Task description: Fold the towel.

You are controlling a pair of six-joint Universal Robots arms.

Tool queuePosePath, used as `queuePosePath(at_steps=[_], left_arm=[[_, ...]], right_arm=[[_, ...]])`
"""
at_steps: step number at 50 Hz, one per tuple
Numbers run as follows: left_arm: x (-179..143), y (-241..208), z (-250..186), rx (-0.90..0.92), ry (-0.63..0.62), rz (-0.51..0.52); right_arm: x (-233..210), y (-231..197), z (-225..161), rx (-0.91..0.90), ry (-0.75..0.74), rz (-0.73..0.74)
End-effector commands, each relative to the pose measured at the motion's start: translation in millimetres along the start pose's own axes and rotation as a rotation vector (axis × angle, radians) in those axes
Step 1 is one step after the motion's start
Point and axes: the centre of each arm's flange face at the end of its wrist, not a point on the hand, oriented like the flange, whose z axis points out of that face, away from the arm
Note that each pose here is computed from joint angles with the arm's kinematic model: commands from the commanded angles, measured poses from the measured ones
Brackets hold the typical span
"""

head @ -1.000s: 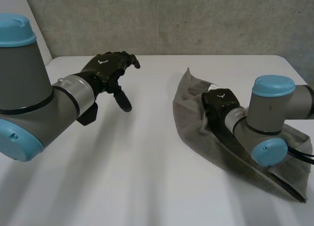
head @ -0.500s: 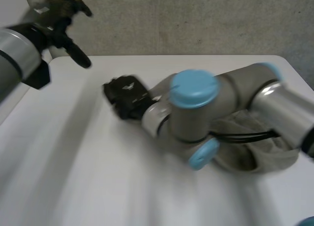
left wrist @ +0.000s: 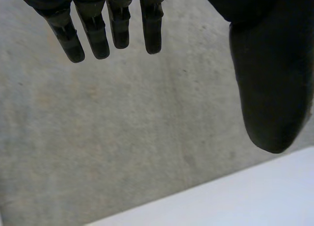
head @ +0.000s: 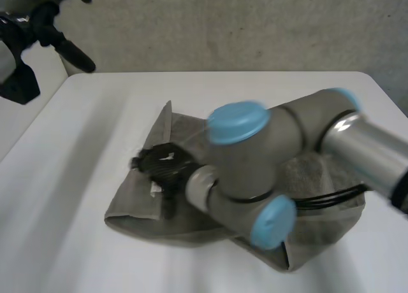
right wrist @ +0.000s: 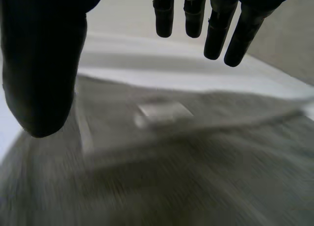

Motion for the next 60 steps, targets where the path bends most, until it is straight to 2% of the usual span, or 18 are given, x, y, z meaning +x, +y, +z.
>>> queuePosePath(at_steps=[1, 5, 8, 10, 12, 13, 15, 16, 18, 19, 21, 32, 40, 49, 60], left_arm=[[7.8, 41.6, -2.3, -0.141, 0.104, -0.031], [10.1, 68.1, -6.6, -0.225, 0.136, -0.048], [11.3, 89.9, -12.2, -0.295, 0.167, -0.014], [11.7, 100.9, -16.0, -0.328, 0.185, 0.026], [12.0, 121.0, -25.9, -0.387, 0.212, 0.127], [12.0, 121.1, -26.0, -0.388, 0.212, 0.128], [12.3, 139.6, -37.7, -0.441, 0.246, 0.246], [12.3, 139.7, -37.8, -0.441, 0.246, 0.246], [13.3, 155.2, -49.1, -0.484, 0.283, 0.35], [13.3, 155.3, -49.1, -0.485, 0.283, 0.351], [15.6, 165.6, -56.9, -0.503, 0.322, 0.439], [26.5, 194.3, -72.4, -0.515, 0.437, 0.64], [28.4, 211.5, -70.3, -0.5, 0.472, 0.714], [25.3, 226.7, -67.3, -0.509, 0.476, 0.735], [23.0, 223.6, -60.0, -0.482, 0.457, 0.756]], right_arm=[[51.2, -1.6, -56.7, -0.058, 0.135, 0.007], [69.8, -0.4, -85.3, -0.078, 0.192, 0.008], [77.8, 7.2, -106.2, -0.119, 0.225, -0.017], [78.4, 18.8, -121.9, -0.173, 0.237, -0.086], [77.1, 23.8, -129.4, -0.199, 0.24, -0.127], [75.7, 29.2, -136.9, -0.224, 0.242, -0.165], [73.9, 35.9, -144.4, -0.251, 0.242, -0.201], [73.9, 35.9, -144.5, -0.251, 0.242, -0.201], [67.9, 50.5, -155.7, -0.303, 0.223, -0.242], [67.9, 50.6, -155.8, -0.303, 0.223, -0.242], [59.7, 63.1, -161.6, -0.337, 0.198, -0.266], [47.4, 79.5, -174.2, -0.357, 0.138, -0.273], [54.6, 89.9, -173.7, -0.346, 0.169, -0.329], [60.7, 98.9, -169.5, -0.329, 0.199, -0.338], [78.7, 94.7, -168.3, -0.294, 0.243, -0.312]])
